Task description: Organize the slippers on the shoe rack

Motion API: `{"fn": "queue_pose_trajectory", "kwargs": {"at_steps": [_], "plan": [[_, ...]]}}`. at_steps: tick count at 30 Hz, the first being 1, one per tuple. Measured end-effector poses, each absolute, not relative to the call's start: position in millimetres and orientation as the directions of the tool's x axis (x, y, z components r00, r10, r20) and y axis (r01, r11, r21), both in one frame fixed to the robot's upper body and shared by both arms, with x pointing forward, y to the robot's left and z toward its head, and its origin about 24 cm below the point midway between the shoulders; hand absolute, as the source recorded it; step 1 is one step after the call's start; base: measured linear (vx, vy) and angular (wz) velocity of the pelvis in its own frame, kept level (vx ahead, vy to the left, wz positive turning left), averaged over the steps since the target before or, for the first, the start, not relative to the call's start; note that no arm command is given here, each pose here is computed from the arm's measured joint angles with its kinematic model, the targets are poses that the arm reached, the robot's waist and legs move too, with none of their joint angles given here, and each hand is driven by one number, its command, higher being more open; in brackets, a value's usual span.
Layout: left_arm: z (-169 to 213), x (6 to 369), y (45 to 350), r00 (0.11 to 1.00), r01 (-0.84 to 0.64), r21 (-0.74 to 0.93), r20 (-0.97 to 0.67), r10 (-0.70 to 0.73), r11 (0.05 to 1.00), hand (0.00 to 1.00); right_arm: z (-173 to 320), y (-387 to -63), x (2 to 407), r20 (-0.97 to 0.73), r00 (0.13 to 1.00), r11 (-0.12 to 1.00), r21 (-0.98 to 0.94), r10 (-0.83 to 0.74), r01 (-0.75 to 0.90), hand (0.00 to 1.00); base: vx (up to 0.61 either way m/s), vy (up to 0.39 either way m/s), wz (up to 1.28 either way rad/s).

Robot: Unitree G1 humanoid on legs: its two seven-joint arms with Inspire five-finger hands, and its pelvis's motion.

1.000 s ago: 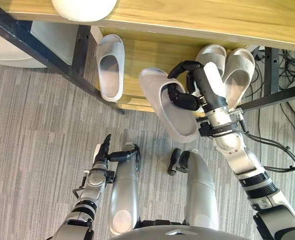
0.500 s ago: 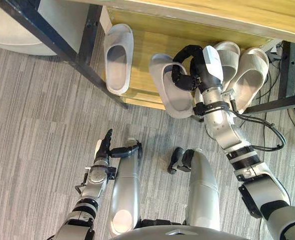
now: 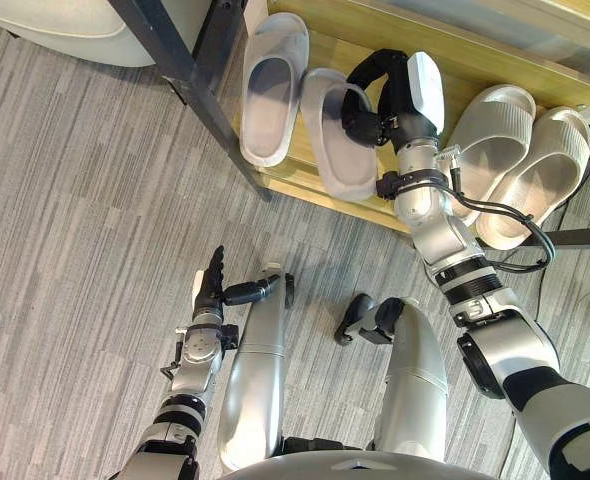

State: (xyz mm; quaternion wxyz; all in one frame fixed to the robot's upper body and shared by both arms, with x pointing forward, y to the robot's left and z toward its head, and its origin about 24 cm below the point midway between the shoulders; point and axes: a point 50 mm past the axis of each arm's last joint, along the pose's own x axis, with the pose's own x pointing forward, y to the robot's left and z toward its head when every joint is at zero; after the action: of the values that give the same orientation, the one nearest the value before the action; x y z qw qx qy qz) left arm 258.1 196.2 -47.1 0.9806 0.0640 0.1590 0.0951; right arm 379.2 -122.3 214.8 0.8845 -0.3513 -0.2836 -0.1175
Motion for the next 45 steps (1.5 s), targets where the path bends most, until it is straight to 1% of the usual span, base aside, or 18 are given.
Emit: {"fn": "queue_pose_trajectory", "kwargs": {"at_steps": [5,15,22,25,27,30,34,36,38,42,45], "plan": [[-47.3,258.1,194.7,0.928,-0.183,0.154,-0.299,0.222,0.971,1.00,216.7,-117.4,379.4,0.583,0.810,0.778,-0.479,-0.063,0.406,1.00,-0.01,0.003,0.03],[-49.0,257.5,194.0,0.920,-0.195,0.157,-0.313,0.236,0.968,1.00,212.9,-107.7,378.9,0.548,0.833,0.844,-0.409,-0.076,0.346,1.00,0.00,0.000,0.00],[-51.0,256.7,194.3,0.913,-0.194,0.161,-0.331,0.238,0.968,1.00,191.0,-111.6,372.1,0.494,0.868,0.858,-0.420,-0.057,0.295,1.00,0.00,0.000,0.00],[-53.6,255.3,195.5,0.905,-0.197,0.164,-0.349,0.244,0.967,1.00,176.3,-113.6,361.8,0.476,0.877,0.870,-0.406,-0.058,0.278,1.00,-0.01,-0.012,-0.04],[-56.6,253.1,198.2,0.893,-0.213,0.162,-0.368,0.259,0.964,1.00,161.9,-110.2,344.3,0.464,0.883,0.914,-0.321,-0.078,0.249,1.00,0.00,-0.017,-0.05],[-59.4,250.5,200.4,0.882,-0.227,0.160,-0.385,0.272,0.961,1.00,143.3,-104.8,326.2,0.429,0.897,0.947,-0.234,-0.104,0.221,1.00,0.02,-0.025,-0.05],[-62.2,247.4,202.0,0.873,-0.230,0.166,-0.400,0.278,0.959,1.00,105.2,-98.8,303.9,0.303,0.941,0.976,-0.101,-0.153,0.191,1.00,0.03,-0.025,0.00],[-62.9,246.6,202.4,0.871,-0.231,0.167,-0.403,0.280,0.959,1.00,91.5,-97.5,296.7,0.247,0.954,0.980,-0.059,-0.169,0.189,1.00,0.02,-0.011,-0.01],[-63.9,244.9,204.2,0.866,-0.246,0.160,-0.407,0.291,0.956,1.00,81.3,-98.1,291.6,0.187,0.967,0.985,0.037,-0.172,0.168,1.00,0.00,0.000,0.00],[-66.5,242.0,205.8,0.853,-0.260,0.162,-0.423,0.305,0.952,1.00,73.5,-96.1,287.6,0.146,0.977,0.976,0.171,-0.158,0.132,1.00,0.01,0.000,0.00],[-66.7,241.7,206.0,0.851,-0.268,0.158,-0.424,0.311,0.950,1.00,72.8,-95.1,288.3,0.145,0.979,0.970,0.218,-0.142,0.109,1.00,0.00,0.000,0.00]]}}
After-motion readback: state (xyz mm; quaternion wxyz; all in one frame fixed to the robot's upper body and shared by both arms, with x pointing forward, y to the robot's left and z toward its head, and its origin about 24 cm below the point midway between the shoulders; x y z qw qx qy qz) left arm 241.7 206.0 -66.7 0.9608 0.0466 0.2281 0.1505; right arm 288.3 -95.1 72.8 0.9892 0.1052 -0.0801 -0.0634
